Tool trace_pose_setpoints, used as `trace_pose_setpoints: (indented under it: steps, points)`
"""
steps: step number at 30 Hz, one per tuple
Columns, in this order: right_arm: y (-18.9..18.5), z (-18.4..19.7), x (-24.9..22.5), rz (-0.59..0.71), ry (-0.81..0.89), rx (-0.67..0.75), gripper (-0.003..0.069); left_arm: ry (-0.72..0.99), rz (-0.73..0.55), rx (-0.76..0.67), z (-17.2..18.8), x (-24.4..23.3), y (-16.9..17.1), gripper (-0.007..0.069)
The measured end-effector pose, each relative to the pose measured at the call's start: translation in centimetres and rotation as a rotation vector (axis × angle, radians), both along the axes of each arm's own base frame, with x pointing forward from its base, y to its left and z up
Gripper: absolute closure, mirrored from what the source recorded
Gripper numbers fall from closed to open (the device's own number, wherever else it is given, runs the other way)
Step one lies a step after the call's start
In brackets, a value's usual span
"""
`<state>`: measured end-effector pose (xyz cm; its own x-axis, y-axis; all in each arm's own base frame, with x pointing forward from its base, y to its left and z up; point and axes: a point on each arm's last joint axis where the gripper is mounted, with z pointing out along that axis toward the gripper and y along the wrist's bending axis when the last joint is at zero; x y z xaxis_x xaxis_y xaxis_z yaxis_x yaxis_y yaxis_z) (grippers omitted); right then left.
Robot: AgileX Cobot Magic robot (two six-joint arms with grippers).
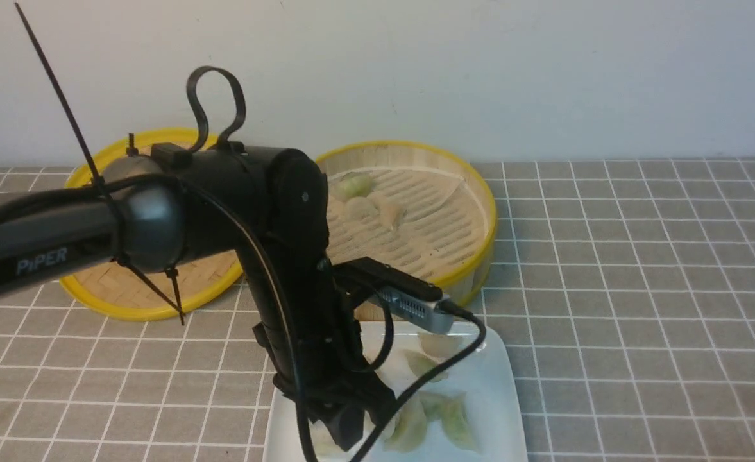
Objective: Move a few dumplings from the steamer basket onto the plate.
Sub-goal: Use the left arm to put the dumpling into the plate, then use the left arm to grab a dumpling from the steamer
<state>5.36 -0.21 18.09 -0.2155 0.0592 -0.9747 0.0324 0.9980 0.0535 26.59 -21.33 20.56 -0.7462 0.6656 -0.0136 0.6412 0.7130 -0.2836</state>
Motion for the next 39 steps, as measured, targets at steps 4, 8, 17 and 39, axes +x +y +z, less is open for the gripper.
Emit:
trace_pose_setpoints:
  steps: [4, 8, 17, 39]
  points:
    - [0.0, 0.0, 0.0, 0.0, 0.0, 0.0, 0.0673, -0.001, -0.05, -0.009, 0.0, -0.7, -0.9, 0.0445]
    - [0.0, 0.0, 0.0, 0.0, 0.0, 0.0, 0.0673, 0.012, -0.061, -0.013, 0.0, -1.1, -1.2, 0.0445]
    - [0.0, 0.0, 0.0, 0.0, 0.0, 0.0, 0.0673, 0.032, -0.062, -0.015, 0.0, -1.3, -1.3, 0.0275]
    - [0.0, 0.0, 0.0, 0.0, 0.0, 0.0, 0.0673, -0.71, 0.333, -0.265, 8.0, 17.3, 3.2, 0.0622]
